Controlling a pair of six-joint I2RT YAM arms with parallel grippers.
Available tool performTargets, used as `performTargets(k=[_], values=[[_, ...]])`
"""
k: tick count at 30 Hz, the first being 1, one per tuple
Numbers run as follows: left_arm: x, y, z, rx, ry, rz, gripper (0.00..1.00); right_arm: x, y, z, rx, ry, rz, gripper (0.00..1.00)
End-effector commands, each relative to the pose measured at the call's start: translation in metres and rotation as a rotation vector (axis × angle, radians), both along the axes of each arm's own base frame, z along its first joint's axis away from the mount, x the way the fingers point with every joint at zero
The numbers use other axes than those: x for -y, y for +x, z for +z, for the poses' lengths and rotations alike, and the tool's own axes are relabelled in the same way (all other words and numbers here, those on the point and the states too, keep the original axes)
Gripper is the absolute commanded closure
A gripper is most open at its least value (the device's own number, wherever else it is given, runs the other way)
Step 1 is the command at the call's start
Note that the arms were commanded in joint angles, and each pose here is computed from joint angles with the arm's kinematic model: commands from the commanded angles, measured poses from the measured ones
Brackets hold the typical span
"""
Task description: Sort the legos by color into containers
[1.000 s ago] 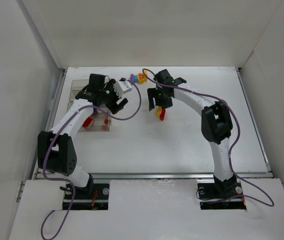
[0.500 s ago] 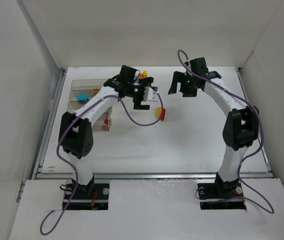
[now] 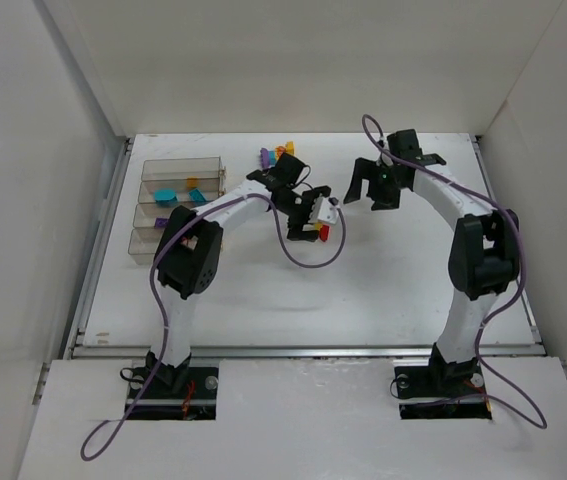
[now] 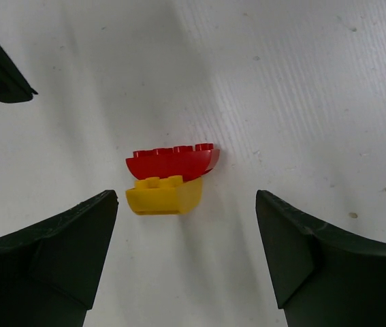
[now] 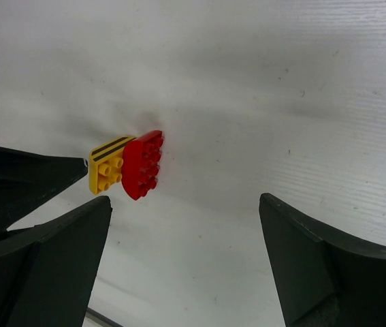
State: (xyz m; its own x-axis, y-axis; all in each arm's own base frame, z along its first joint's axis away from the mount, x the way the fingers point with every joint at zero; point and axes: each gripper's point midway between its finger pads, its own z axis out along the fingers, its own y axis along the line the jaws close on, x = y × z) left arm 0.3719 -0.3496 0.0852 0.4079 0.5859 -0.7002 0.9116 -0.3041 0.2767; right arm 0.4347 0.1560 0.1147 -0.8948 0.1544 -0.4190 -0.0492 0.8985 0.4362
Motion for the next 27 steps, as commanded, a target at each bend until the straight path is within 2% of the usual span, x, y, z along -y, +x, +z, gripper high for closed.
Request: performTargets(k=[1, 7, 14, 17, 18, 22, 26, 27], values=[[0.014, 0.016, 0.025, 0.024, -0.068, 0.047, 0.21, -0.005, 0.009, 0.023, 0.099, 0.027, 0.042, 0.05], [0.021, 0.020, 0.010, 0.010, -0.045, 0.094, 0.33, -0.006, 0.007, 0.016, 0.080, 0.032, 0.047, 0.06], [0.020, 0.026, 0.001, 0.016, -0.026, 0.116, 0.42, -0.006, 0.007, 0.016, 0.088, 0.023, 0.061, 0.06], [0.021, 0.028, 0.000, 0.017, -0.027, 0.116, 0.54, -0.005, 0.005, 0.015, 0.079, 0.021, 0.061, 0.08], [0.019, 0.027, -0.002, 0.006, -0.015, 0.128, 0.67, -0.005, 0.005, 0.015, 0.079, 0.021, 0.061, 0.08], [0.018, 0.025, 0.003, -0.005, -0.012, 0.135, 1.00, -0.005, 0.005, 0.011, 0.074, 0.016, 0.068, 0.08], [0.011, 0.023, 0.025, 0.000, -0.036, 0.164, 1.00, -0.002, 0.005, 0.017, 0.083, 0.042, 0.081, 0.08], [0.006, 0.028, 0.045, 0.029, -0.057, 0.194, 1.00, -0.009, 0.004, 0.021, 0.095, 0.076, 0.115, 0.06]])
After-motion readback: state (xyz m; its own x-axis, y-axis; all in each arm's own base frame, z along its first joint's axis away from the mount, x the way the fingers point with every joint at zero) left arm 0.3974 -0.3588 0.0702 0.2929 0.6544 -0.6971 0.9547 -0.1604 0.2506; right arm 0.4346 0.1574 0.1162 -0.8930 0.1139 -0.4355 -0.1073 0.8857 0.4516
